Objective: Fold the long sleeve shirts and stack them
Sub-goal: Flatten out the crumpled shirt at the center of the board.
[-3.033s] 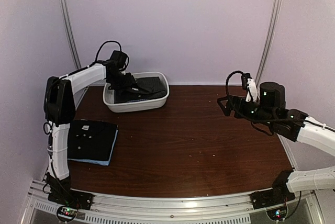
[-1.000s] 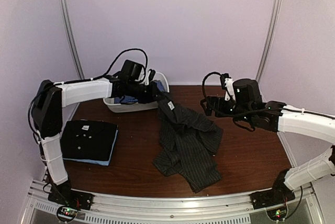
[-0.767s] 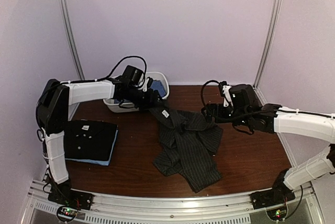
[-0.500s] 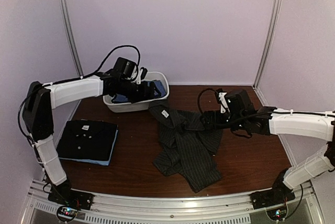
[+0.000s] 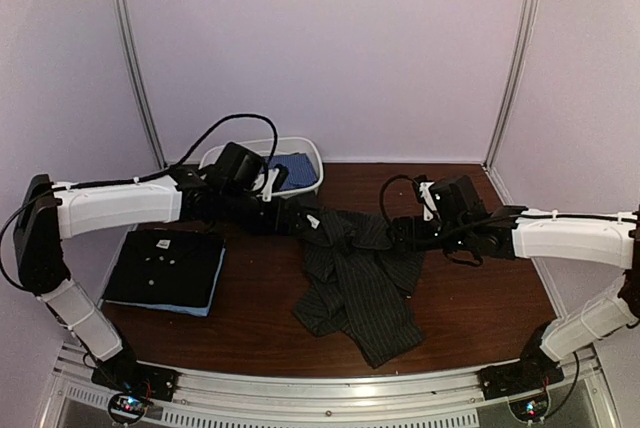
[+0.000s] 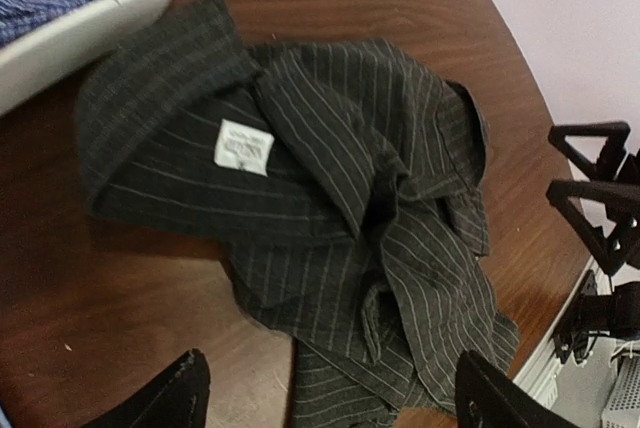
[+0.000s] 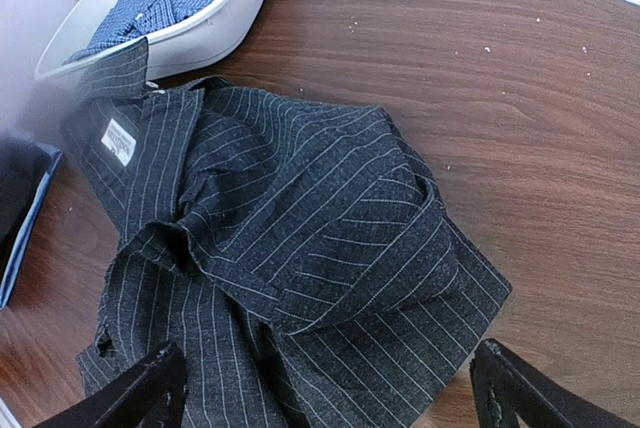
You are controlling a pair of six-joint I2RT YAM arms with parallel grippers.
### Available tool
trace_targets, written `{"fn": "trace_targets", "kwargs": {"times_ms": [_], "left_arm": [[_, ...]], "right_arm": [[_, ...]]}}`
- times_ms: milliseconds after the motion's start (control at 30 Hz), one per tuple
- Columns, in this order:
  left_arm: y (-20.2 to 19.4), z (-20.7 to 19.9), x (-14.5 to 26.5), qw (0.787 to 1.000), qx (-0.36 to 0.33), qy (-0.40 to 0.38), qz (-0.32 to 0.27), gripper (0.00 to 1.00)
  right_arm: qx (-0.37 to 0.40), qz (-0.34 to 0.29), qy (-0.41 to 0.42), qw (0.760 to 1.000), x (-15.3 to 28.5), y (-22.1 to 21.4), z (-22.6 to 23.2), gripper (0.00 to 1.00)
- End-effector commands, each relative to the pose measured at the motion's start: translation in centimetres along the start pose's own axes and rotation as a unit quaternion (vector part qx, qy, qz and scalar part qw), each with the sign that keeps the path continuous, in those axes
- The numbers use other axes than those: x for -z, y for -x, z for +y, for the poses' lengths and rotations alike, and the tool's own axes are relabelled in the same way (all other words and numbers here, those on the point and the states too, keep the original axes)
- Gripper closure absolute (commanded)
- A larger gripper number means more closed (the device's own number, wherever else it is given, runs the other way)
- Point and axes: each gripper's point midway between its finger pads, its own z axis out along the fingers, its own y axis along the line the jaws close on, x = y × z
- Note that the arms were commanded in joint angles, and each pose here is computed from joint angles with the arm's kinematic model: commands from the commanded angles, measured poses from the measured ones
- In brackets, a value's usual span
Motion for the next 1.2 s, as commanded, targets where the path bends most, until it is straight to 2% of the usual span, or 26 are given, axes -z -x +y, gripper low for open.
{"fn": "trace_targets", "kwargs": {"times_ms": [0,167,367,700,1100,1167], "left_arm": [[-2.6,-3.2,-2.6,0.999,-0.001,-0.041,0.019,0.15],[-5.0,-6.0,-5.7,0.997,-0.009,-0.060,0.056,0.19],[-6.9,-5.5,-8.3,0.995,0.009,-0.049,0.088,0.27],[-7.4,-6.7,-9.1,0.994,0.008,-0.067,0.091,0.44],[-7.0,-7.4,-10.6,0.994,0.006,-0.068,0.090,0.55],[-7.1,-7.5,-11.0,0.993,0.006,-0.070,0.094,0.61]], "right_arm": [[0.021,-0.001,-0.006,1.000,-0.3,0.5,-0.1,0.00],[0.045,0.001,0.001,0.999,-0.8,0.8,0.5,0.00],[0.060,-0.009,0.007,0.998,-1.1,1.6,1.3,0.00],[0.081,0.004,0.012,0.997,-2.4,1.2,2.7,0.00],[0.081,0.010,0.006,0.997,-2.9,0.5,2.5,0.00],[0.081,0.010,0.006,0.997,-2.9,0.5,2.5,0.00]]}}
